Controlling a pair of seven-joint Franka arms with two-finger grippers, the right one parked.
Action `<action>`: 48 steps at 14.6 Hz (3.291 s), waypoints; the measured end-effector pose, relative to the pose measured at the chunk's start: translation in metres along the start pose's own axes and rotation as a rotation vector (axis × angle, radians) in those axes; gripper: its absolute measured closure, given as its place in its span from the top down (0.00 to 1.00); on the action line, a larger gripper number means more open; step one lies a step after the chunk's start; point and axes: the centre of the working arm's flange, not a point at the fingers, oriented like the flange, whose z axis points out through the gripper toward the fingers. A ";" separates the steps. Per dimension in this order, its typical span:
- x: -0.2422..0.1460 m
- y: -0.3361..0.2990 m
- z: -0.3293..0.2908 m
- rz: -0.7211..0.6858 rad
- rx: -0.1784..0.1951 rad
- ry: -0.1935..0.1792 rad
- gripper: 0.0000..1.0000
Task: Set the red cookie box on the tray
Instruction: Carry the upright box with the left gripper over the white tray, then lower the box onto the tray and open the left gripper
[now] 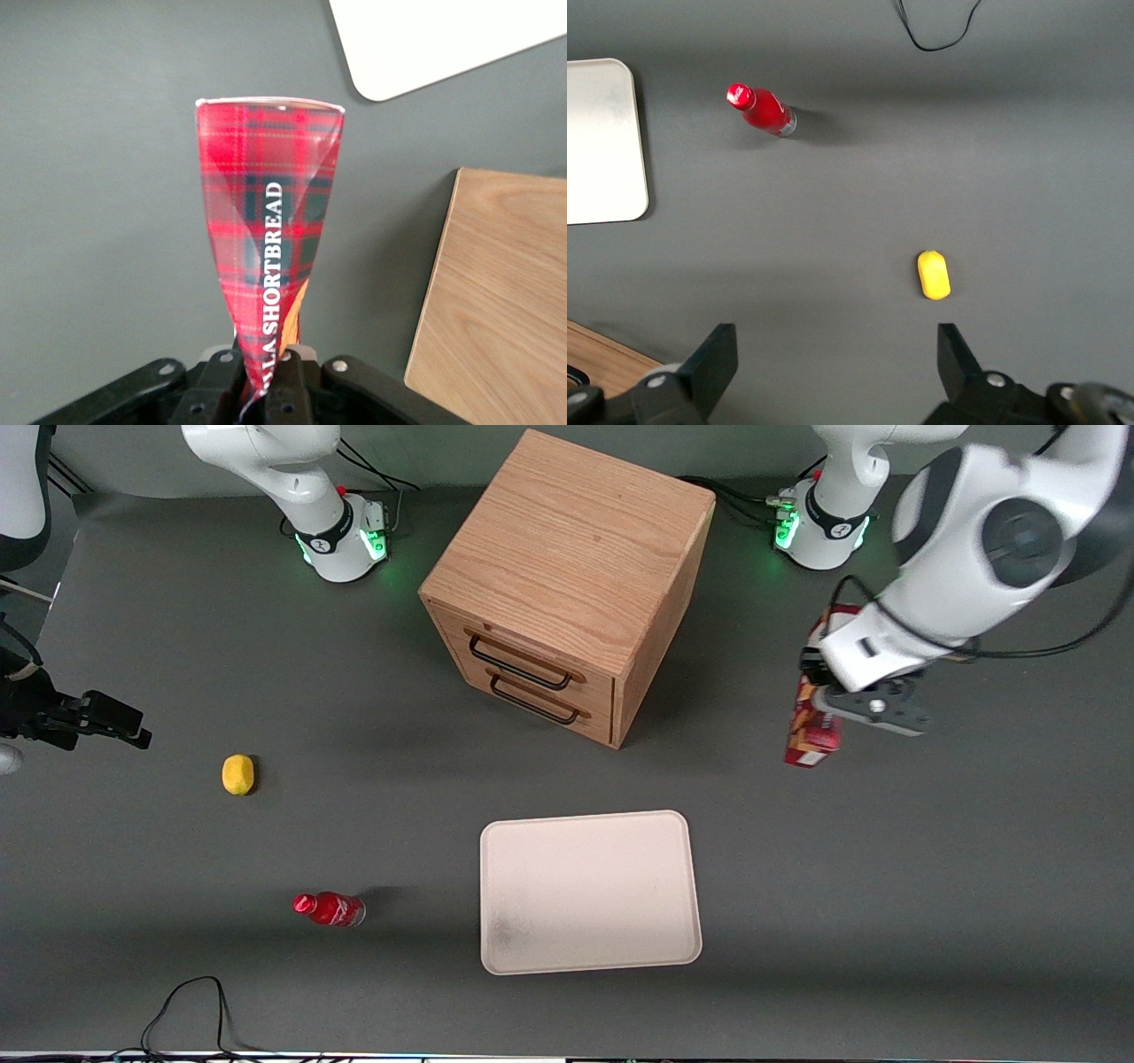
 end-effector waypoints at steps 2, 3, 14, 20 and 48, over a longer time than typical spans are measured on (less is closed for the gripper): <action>0.003 -0.026 -0.038 -0.016 -0.006 0.016 0.07; 0.006 -0.037 -0.053 -0.025 -0.009 0.018 0.07; 0.153 -0.015 -0.009 -0.100 -0.052 0.036 0.07; 0.215 0.077 0.101 -0.273 -0.083 0.116 0.07; 0.258 0.107 0.290 -0.344 -0.060 0.193 0.28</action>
